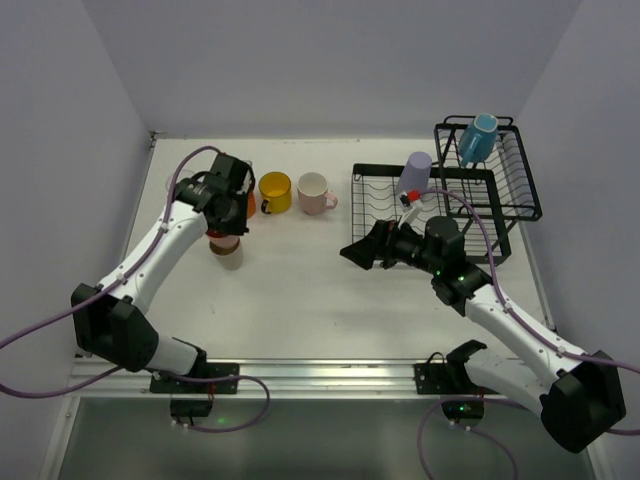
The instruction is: Unload the cups from the dish rack
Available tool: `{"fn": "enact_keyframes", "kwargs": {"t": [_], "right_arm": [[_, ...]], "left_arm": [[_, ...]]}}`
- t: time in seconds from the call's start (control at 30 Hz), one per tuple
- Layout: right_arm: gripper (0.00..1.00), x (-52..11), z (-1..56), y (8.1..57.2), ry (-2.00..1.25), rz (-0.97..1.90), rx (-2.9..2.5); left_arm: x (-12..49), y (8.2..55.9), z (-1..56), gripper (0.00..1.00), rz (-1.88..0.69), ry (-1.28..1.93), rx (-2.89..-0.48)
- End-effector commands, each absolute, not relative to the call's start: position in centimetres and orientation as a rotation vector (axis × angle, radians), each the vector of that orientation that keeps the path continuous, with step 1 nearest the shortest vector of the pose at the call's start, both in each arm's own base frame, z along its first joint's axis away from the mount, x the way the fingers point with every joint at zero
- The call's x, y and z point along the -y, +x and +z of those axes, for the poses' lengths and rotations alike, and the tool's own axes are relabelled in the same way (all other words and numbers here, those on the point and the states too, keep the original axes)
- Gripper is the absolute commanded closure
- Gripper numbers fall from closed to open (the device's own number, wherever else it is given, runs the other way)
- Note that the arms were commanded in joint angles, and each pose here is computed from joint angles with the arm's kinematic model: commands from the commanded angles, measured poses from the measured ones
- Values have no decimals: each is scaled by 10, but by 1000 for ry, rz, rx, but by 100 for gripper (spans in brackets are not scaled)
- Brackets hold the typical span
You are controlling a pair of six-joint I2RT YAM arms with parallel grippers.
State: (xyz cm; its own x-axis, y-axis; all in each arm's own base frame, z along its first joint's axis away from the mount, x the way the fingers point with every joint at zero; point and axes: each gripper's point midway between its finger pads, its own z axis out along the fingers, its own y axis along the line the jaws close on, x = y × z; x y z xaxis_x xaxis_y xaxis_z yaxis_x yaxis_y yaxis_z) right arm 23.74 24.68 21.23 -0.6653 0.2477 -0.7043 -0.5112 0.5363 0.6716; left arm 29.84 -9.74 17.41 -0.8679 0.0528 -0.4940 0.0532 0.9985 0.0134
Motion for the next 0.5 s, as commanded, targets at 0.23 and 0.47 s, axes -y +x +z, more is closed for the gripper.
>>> {"fn": "enact_keyframes", "kwargs": {"t": [0.23, 0.47], "right_arm": [[1, -244, 211, 241, -211, 1160, -1959], [1, -242, 210, 241, -207, 1150, -1958]], "left_arm": [[91, 290, 152, 99, 53, 149, -2686], [91, 292, 141, 83, 60, 147, -2706]]}}
